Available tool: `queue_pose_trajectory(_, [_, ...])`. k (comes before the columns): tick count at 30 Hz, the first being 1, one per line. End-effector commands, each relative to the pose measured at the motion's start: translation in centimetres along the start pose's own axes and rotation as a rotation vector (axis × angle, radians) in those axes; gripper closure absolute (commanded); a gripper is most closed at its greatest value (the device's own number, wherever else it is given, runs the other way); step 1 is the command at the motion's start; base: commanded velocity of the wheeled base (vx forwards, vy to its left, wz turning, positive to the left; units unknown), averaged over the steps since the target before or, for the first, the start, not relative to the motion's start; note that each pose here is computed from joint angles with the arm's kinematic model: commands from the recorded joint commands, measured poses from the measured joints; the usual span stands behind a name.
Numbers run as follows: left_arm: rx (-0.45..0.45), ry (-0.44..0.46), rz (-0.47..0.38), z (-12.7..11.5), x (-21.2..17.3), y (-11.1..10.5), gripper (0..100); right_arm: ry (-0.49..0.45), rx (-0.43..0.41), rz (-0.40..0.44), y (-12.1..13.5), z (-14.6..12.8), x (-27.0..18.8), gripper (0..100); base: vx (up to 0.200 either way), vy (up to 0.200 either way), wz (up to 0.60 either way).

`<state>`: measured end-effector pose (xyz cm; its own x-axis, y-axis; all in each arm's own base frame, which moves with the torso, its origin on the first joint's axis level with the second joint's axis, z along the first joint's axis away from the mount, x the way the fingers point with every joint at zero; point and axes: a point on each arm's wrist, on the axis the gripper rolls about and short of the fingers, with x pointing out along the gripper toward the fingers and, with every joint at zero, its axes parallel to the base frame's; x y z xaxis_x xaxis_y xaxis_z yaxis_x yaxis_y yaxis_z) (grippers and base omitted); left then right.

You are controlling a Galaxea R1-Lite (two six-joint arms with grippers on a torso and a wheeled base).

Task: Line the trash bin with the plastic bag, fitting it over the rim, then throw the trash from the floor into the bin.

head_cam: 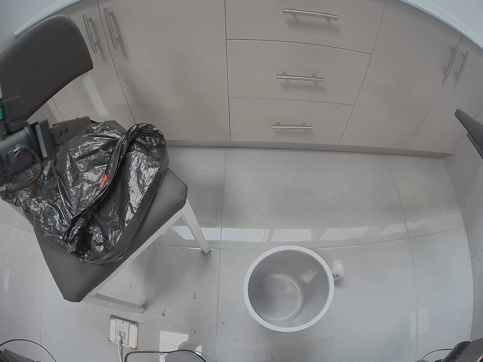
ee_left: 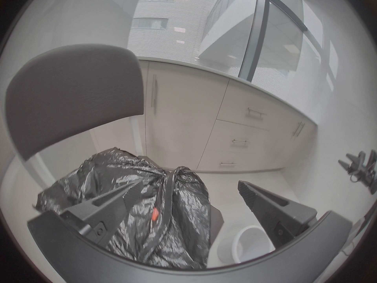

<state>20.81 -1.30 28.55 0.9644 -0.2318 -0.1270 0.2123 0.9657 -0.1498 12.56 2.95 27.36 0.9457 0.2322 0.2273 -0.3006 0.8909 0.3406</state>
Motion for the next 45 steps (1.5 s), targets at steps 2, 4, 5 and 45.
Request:
queue_pose_trajectory(2, [0.141, 0.108, -0.004, -0.4, 11.0, 2.8, 0, 0.046, -0.013, -0.016, -0.4, -1.0, 0.7, 0, 0.0, 0.0, 0.0])
queue_pose_trajectory(4, [0.198, 0.123, -0.004, -0.7, 13.2, 3.5, 0, 0.063, -0.013, -0.023, -0.5, -1.4, 0.9, 0, 0.0, 0.0, 0.0])
queue_pose_trajectory(5, [0.211, 0.126, -0.003, -0.7, 13.7, 3.7, 0, 0.067, -0.013, -0.024, -0.6, -1.5, 1.0, 0, 0.0, 0.0, 0.0])
queue_pose_trajectory(45, [0.47, 0.257, 0.012, -3.2, 23.0, 4.3, 0, 0.098, -0.016, -0.006, -0.6, -2.2, 1.1, 0, 0.0, 0.0, 0.0])
